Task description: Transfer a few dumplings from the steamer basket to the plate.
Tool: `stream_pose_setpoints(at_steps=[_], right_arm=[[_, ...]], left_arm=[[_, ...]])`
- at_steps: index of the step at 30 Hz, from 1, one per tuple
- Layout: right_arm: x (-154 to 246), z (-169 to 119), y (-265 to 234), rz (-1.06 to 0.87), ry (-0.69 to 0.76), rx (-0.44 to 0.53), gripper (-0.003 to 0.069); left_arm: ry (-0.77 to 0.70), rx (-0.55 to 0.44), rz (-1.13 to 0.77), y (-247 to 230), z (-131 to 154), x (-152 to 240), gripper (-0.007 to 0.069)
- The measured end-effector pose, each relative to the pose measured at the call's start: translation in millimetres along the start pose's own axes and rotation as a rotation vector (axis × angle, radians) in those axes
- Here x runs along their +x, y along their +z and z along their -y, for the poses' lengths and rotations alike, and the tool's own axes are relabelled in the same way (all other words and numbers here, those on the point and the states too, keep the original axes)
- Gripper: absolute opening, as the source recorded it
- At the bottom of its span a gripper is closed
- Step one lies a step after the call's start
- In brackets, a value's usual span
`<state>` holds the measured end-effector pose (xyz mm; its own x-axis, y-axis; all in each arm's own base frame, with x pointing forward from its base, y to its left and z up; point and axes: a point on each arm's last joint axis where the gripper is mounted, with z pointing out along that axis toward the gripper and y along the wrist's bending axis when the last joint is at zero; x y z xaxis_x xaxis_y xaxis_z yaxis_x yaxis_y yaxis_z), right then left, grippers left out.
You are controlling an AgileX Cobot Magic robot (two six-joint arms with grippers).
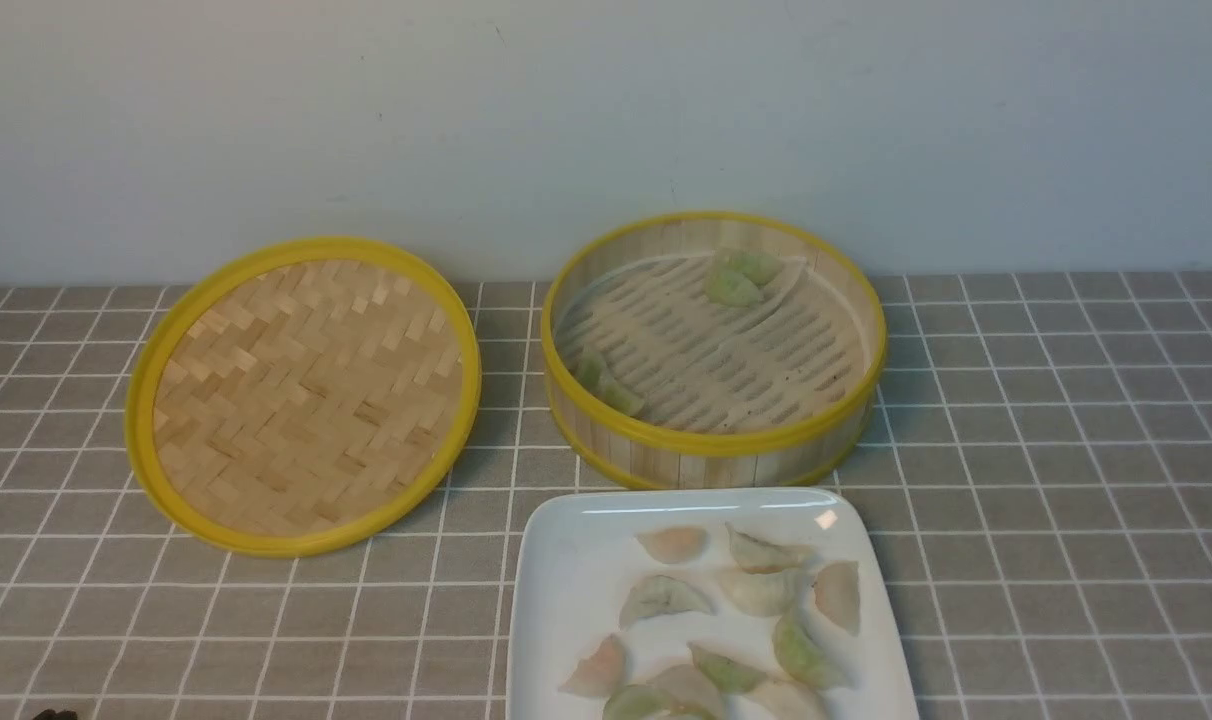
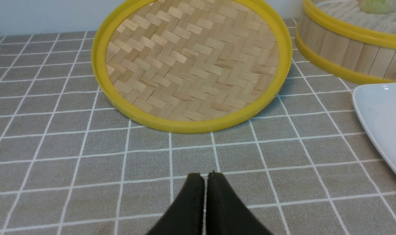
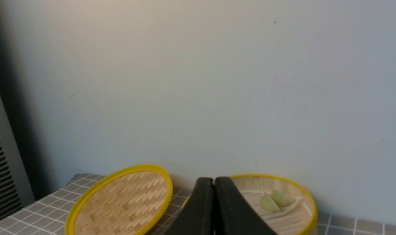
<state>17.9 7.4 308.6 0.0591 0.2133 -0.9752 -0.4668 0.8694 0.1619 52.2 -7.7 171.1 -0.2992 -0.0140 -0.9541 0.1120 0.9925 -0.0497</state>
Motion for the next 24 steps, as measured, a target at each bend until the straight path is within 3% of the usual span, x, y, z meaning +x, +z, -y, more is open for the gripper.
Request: stream_pose_setpoints(at_steps=[6, 15, 16, 20, 24], right_arm=[[8, 1, 3, 0.016, -0.036, 0.006, -0.0013], [77, 32, 12, -0.143, -0.121, 0.462, -0.0013], [77, 32, 12, -0.150, -0.116, 0.436, -0.0013], [122, 46, 9, -0.289, -0.096, 0.534, -0.0013], [124, 47, 8, -0.292, -0.096, 0.540, -0.0013]], left_arm=[[-0.001, 0.000, 0.000, 0, 0, 0, -0.0005], [-0.001, 0.000, 0.000, 0, 0, 0, -0.0005], [-0.001, 0.000, 0.000, 0, 0, 0, -0.0005], [-0.001, 0.000, 0.000, 0, 0, 0, -0.0005], [-0.002, 0.001, 0.000, 0, 0, 0, -0.0005]])
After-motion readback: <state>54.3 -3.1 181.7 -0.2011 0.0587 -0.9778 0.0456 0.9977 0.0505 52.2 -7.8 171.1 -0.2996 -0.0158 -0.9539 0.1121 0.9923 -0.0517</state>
